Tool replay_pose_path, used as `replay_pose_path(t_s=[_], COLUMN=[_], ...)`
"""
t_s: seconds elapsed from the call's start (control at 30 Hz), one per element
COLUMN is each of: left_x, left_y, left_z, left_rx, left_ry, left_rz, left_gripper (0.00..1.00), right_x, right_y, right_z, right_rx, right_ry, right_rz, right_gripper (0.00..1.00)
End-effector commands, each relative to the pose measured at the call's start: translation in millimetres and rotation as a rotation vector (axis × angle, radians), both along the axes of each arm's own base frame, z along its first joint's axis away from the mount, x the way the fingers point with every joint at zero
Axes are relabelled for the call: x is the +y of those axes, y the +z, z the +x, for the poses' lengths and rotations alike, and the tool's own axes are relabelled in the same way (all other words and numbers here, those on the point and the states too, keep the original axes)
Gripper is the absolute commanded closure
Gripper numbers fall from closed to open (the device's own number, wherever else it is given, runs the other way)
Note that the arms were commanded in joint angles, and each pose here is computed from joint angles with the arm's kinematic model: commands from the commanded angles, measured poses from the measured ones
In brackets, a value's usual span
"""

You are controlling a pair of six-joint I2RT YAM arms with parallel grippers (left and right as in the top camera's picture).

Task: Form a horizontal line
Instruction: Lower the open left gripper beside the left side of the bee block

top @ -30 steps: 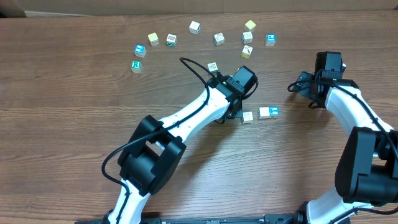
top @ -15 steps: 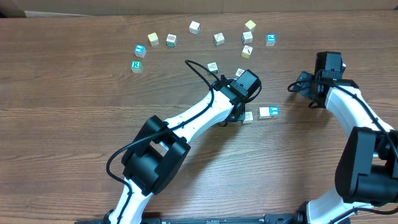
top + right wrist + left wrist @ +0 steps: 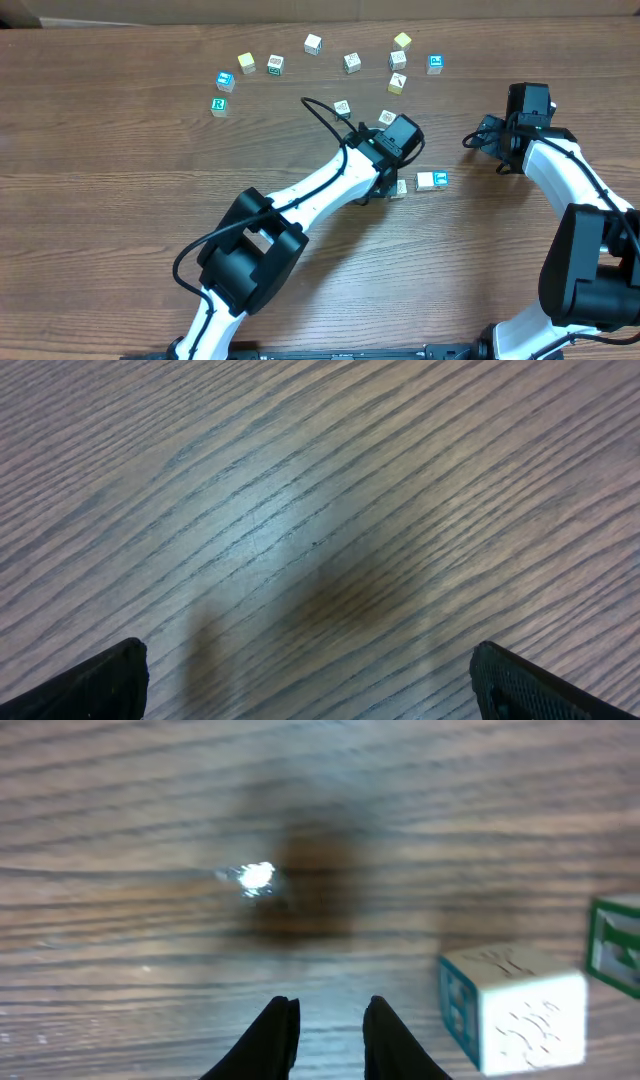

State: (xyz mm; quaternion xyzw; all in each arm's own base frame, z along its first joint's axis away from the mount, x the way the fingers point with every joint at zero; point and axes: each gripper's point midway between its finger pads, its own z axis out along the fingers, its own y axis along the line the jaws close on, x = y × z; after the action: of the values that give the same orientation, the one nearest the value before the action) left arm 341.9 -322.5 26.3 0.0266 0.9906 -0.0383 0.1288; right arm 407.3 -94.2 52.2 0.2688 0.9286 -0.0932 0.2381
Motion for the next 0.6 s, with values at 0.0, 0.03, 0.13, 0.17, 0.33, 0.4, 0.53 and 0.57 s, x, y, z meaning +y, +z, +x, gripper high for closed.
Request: replay_pose_path(t_s=[0.0,0.03,0.13,0.17,0.33,0.4,0.53,0.57], left_x=[-5.7,-8.9,-15.4,-16.5,-21.5,-22.0,-23.6,-23.1], left_y=[-10.3,-10.5,-10.2,-9.8,-8.1,-7.9,-8.7,-8.9], left_z=[-9.5,-12.1,-14.0,-12.9,-8.5,-8.1,-12.5,-12.9], left_rx=[0.013,0.022,0.033,0.028,0.009,0.008,0.029,0.03], left_ry=[-0.027,-0.034,-0.042,-0.042,-0.043,-0.043,-0.05,-0.05], left_rz=[0.02,0.009,-0.021,-0.026,-0.046,-0.049,-0.058,-0.055], left_gripper=[0.81,0.82,0.82,0.82,0.82,0.81,0.94,0.96], right_x=[-2.1,-2.1,-2.1,-2.1,-2.1,-2.1,-2.1,-2.1], right_y=[5.6,5.6,5.6,5.6,5.6,5.6,5.6,5.6], right_z=[4.9,4.9,4.9,4.9,4.9,4.9,4.9,4.9], right_rx=[-0.019,-0.019,-0.019,-0.019,-0.019,-0.019,-0.018,-0.019], right_ry=[-0.003,-0.003,-0.003,-0.003,-0.003,-0.003,-0.003,-0.003], right_rz=[-0.007,-0.007,-0.007,-0.007,-0.007,-0.007,-0.007,-0.007], right_gripper=[0.0,0.0,0.0,0.0,0.0,0.0,0.0,0.0])
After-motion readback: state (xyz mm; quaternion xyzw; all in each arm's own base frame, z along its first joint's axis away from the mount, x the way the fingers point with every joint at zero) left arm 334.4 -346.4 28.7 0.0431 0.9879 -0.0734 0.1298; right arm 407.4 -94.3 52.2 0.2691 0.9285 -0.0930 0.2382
